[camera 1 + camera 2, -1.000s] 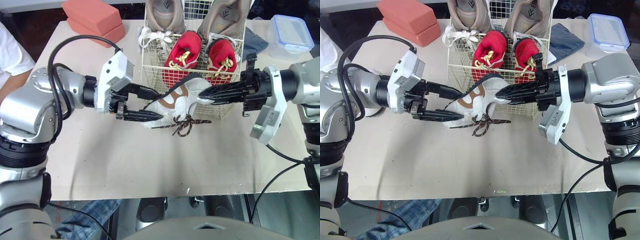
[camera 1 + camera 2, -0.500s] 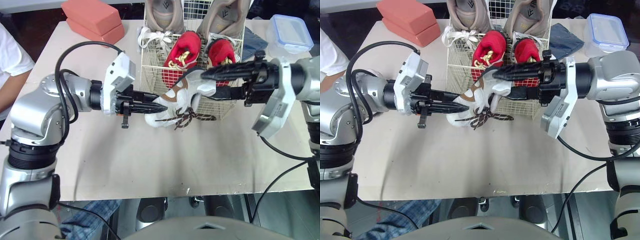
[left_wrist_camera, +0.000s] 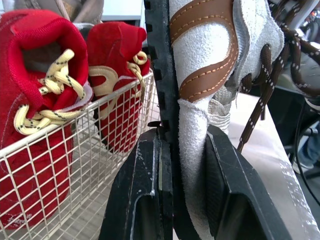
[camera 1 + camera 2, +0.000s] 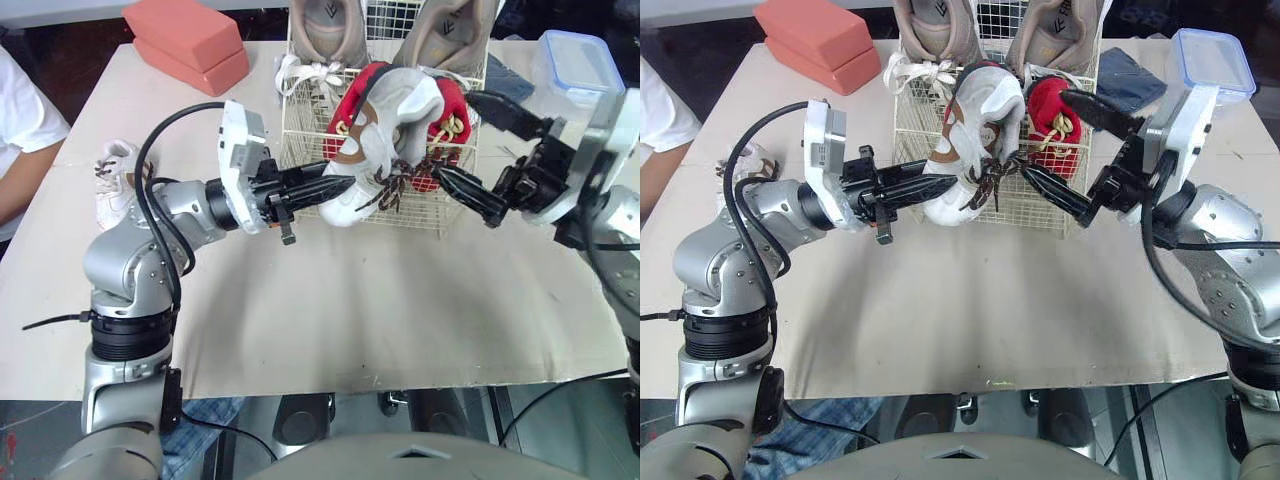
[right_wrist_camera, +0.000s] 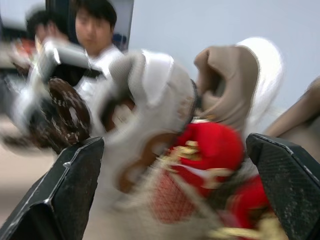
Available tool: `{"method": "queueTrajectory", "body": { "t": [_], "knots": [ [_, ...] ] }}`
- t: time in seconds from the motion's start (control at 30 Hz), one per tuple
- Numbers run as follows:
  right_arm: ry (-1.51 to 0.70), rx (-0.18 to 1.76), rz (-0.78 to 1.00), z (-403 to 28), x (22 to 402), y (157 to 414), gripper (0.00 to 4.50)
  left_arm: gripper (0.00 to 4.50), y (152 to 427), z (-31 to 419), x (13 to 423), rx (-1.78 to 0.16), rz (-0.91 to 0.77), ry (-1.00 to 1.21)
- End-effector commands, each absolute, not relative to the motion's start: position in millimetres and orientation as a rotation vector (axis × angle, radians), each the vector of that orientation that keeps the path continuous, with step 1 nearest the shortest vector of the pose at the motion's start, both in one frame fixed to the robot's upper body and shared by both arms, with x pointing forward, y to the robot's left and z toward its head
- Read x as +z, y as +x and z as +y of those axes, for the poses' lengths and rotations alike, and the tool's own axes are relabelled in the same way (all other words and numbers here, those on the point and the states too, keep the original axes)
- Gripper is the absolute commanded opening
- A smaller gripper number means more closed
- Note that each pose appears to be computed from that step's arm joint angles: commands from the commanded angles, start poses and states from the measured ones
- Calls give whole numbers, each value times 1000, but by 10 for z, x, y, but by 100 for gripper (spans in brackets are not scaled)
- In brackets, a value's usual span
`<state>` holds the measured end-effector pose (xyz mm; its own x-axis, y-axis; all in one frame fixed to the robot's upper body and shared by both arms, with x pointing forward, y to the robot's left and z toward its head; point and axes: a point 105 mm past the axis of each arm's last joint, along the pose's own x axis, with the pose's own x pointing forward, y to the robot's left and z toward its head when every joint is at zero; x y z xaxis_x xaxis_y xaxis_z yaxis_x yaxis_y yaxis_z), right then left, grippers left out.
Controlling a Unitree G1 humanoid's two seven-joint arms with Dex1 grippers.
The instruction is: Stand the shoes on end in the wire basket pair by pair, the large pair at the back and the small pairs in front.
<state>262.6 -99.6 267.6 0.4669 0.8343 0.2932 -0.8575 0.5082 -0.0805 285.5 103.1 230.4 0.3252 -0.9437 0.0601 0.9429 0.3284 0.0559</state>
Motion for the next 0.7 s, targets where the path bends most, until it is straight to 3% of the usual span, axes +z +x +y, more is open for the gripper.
{"method": "queueTrajectory", "body": {
  "t": [0.03,0.2,0.33,0.37,0.5,0.53,0.6,0.7],
  "knots": [
    [201,1059,-247,-914,2735,2504,450,49,2783,972,2409,-1260,-154,38],
    [229,1027,-193,-878,2686,2540,450,49,2756,945,2412,-1283,-152,25],
    [252,1022,-169,-851,2635,2564,292,49,2737,931,2418,-1300,-147,19],
    [255,1025,-163,-834,2620,2568,227,49,2730,928,2414,-1304,-144,21],
    [262,1019,-158,-796,2607,2590,107,49,2705,917,2391,-1313,-139,33],
    [263,1013,-161,-795,2612,2598,56,49,2699,911,2386,-1314,-139,35],
    [269,998,-171,-796,2636,2607,7,49,2695,907,2388,-1313,-141,35],
    [274,985,-183,-794,2664,2589,7,49,2688,913,2429,-1326,-135,-21]
  ]
}}
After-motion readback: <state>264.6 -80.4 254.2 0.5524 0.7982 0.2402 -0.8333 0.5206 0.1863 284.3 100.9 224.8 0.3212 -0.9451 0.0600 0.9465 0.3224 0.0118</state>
